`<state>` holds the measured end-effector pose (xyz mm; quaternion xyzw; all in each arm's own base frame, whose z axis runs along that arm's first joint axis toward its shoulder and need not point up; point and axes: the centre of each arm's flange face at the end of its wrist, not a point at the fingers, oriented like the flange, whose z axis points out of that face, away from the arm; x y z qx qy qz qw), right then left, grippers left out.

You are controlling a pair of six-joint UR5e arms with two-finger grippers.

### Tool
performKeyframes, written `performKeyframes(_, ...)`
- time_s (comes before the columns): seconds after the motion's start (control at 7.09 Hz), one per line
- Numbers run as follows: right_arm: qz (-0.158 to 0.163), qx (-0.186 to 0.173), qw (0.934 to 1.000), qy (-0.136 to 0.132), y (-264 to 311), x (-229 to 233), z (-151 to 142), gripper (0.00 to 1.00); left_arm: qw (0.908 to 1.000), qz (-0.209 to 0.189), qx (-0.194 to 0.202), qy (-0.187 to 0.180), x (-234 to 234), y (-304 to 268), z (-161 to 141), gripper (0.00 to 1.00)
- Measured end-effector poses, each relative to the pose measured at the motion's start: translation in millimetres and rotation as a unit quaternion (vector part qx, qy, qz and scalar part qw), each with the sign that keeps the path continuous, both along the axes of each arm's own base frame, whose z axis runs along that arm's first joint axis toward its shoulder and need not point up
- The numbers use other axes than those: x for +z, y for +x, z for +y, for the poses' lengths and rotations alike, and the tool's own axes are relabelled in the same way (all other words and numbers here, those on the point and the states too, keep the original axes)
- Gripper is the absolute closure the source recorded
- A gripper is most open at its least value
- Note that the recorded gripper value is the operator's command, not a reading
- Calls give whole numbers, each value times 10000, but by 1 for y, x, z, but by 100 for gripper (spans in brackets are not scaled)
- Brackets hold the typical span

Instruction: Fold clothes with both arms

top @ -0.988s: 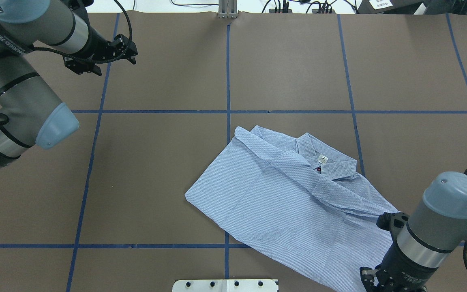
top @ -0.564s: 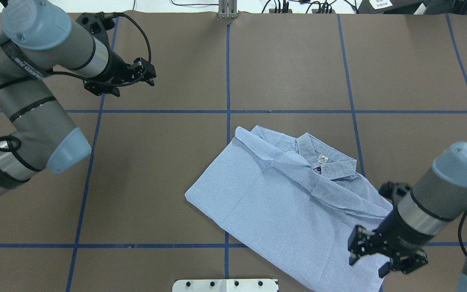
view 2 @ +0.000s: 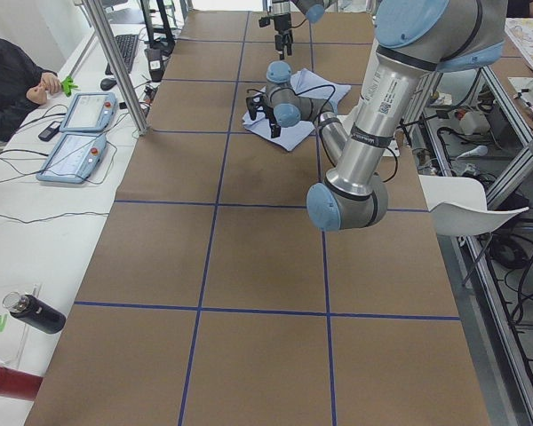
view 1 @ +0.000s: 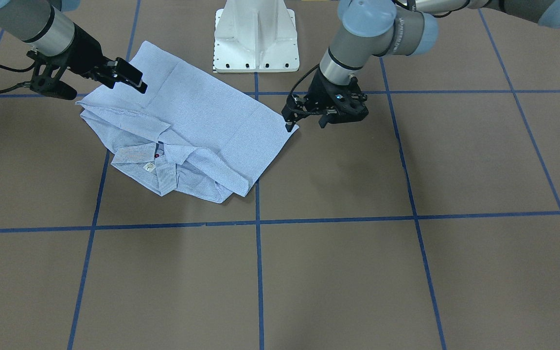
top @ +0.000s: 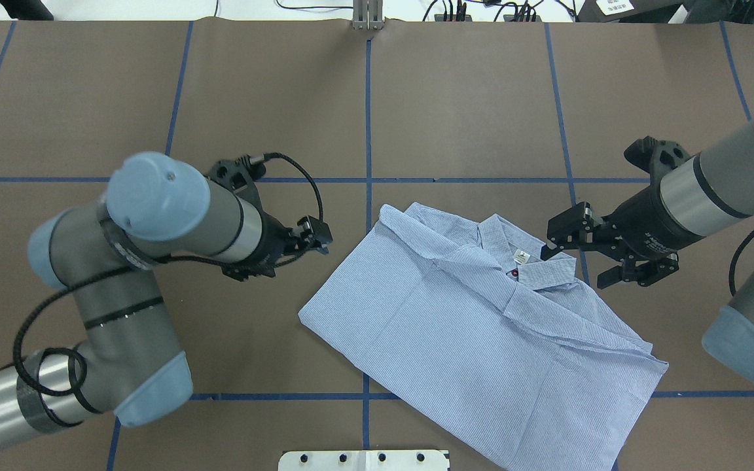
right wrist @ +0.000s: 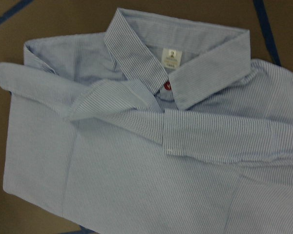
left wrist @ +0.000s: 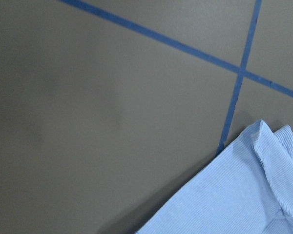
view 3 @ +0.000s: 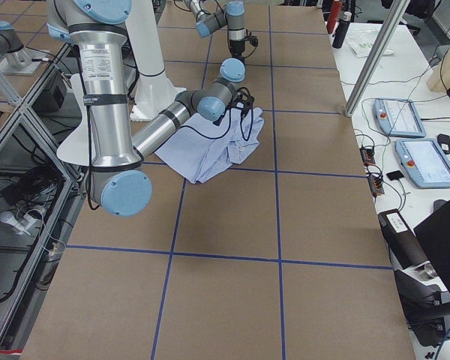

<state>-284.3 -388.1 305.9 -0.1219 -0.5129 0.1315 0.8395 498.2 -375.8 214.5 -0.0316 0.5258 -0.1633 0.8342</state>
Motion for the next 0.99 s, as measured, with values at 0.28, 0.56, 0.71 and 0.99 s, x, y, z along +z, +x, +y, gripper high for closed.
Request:
performKeyframes(0.28, 22, 288, 9987, 417, -3, -17, -20, 0, 9998, 78, -119, -154, 3, 35, 40, 4)
performKeyframes(0.56, 34, 243, 9942, 1048, -8, -28, -34, 0, 9994, -147, -243, -214, 20, 56, 48, 6)
performKeyframes(0.71, 61, 233, 9923, 1215, -9, -29, -36, 0, 9989, -288, -283, -244, 28, 62, 47, 6)
performKeyframes(0.99, 94, 243, 9912, 1302, -10, -28, -38, 0, 9979, -482, -316, -289, 37, 67, 45, 9)
